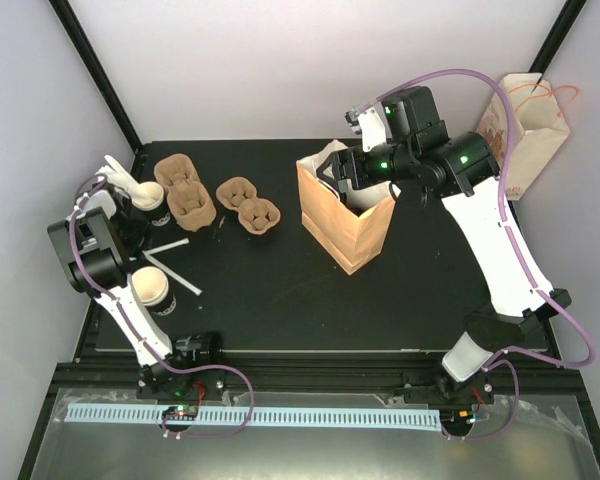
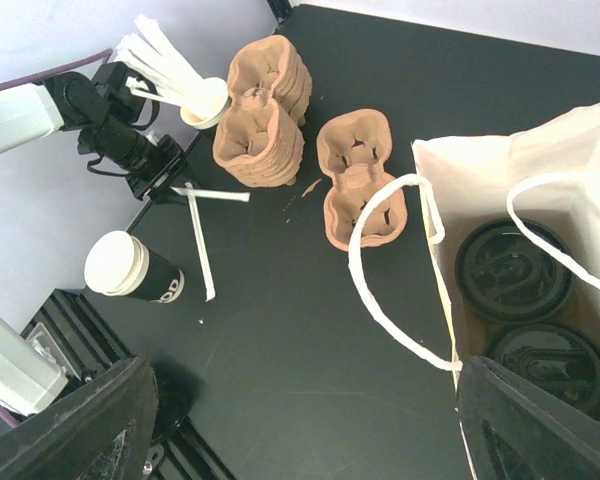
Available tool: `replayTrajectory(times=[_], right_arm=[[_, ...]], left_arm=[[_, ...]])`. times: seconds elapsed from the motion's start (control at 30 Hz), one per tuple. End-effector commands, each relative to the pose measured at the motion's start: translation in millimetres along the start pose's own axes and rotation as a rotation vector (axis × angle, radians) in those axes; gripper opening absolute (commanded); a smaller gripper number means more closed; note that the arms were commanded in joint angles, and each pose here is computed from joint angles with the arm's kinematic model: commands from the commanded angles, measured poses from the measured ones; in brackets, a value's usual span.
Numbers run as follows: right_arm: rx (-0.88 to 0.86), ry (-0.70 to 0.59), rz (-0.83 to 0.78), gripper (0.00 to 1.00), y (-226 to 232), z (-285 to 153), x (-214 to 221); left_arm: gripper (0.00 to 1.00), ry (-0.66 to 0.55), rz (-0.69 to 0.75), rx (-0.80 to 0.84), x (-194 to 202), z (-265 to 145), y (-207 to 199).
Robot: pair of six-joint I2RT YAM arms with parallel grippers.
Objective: Pack the takeout coffee
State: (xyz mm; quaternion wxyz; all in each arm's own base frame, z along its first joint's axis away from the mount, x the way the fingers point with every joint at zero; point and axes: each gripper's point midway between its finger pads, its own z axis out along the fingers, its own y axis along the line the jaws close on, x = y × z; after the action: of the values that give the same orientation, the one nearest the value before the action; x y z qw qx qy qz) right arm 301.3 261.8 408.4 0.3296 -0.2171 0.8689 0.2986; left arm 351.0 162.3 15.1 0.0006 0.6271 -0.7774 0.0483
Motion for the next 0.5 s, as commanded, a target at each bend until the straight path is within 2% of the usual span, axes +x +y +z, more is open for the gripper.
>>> replayTrajectory(times=[0.0, 0.1, 0.17, 0.33, 0.47], right_arm=[[-0.01, -0.002, -0.003, 0.85, 0.2, 1.6, -2.1], [-0.01, -0.002, -0.003, 0.84, 0.3, 1.3, -1.8], [-0.01, -0.001, -0.003, 0.84, 0.0, 1.2, -1.6], [-0.01, -0.002, -0.002, 0.84, 0.0, 0.8, -1.3], [-0.013, -0.001, -0.002, 0.84, 0.6, 1.4, -1.4]], left_arm=[[0.29, 0.056, 0.003, -0.09, 15.1, 19.1, 20.1], [0.11, 0.051, 0.002, -0.106, 15.3, 21.0, 25.5], [0.03, 0.046, 0.001, -0.113, 14.2, 21.0, 27.6], [0.02, 0.006, 0.006, -0.102, 8.5, 3.5, 25.0], [0.01, -0.054, 0.01, -0.076, 1.3, -30.2, 19.2]])
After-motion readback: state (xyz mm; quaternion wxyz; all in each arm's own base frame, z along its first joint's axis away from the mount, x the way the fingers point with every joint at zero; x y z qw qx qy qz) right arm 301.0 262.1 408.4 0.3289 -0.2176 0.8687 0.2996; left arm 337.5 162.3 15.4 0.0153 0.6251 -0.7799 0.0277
